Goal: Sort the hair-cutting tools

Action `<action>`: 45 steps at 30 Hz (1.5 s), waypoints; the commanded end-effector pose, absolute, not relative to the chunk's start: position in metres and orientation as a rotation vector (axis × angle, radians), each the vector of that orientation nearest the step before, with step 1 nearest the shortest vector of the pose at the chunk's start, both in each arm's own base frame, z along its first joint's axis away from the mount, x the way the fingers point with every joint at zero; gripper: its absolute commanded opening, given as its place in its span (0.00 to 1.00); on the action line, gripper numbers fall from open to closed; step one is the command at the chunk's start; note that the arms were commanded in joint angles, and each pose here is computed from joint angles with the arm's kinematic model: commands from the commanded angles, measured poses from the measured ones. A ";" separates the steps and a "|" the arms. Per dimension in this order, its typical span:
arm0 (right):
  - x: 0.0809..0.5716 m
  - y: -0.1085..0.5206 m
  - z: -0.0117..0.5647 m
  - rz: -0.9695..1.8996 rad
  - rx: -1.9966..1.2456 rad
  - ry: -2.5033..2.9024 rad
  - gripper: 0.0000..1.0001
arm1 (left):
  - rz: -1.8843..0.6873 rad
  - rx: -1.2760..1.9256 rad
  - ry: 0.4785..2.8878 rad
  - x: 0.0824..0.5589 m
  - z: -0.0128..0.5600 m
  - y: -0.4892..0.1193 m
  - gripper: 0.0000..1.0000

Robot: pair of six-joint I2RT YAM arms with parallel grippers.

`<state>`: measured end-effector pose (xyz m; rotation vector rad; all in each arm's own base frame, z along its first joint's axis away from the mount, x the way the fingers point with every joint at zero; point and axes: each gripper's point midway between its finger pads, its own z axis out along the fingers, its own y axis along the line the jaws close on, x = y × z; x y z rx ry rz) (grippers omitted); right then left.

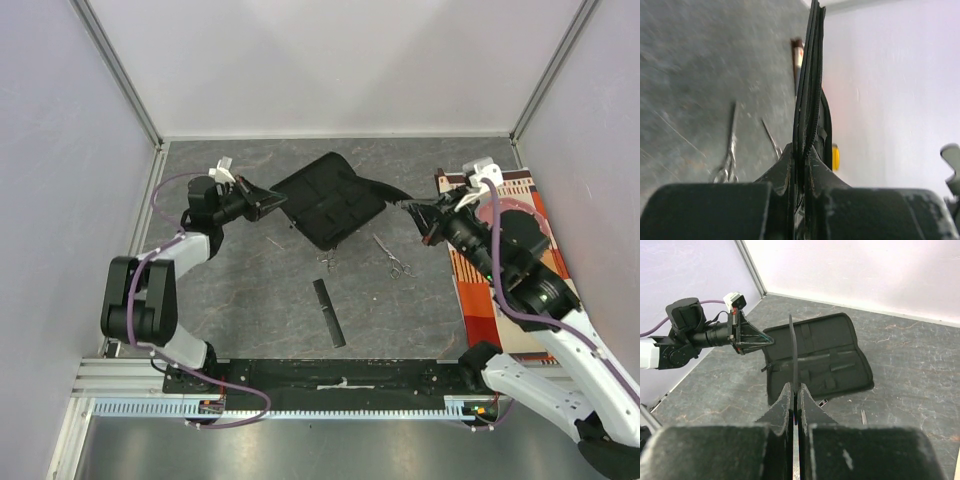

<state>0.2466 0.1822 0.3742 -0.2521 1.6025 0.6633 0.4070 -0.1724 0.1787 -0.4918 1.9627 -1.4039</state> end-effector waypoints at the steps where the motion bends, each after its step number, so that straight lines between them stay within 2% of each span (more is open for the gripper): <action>1: 0.218 0.169 0.355 0.644 -0.315 1.744 0.00 | -1.557 -0.115 1.982 0.341 0.203 -0.196 0.02; 9: 0.198 0.167 0.330 0.680 -0.347 1.857 0.00 | -1.551 0.036 2.179 0.264 0.168 -0.213 0.02; 18: 0.185 0.165 0.296 0.712 -0.322 1.961 0.00 | -1.386 0.061 2.383 0.230 0.129 -0.215 0.02; 24: 0.185 0.165 0.259 0.704 -0.277 2.050 0.00 | -1.136 0.006 2.566 0.223 0.088 -0.206 0.02; 32: 0.186 0.169 0.221 0.710 -0.239 2.117 0.00 | -0.862 -0.036 2.657 0.226 0.054 -0.187 0.02; 39: 0.189 0.180 0.197 0.749 -0.269 2.141 0.00 | -0.601 -0.062 2.623 0.239 0.047 -0.165 0.02; 45: 0.190 0.187 0.181 0.795 -0.291 2.160 0.00 | -0.585 -0.054 2.596 0.244 0.047 -0.165 0.02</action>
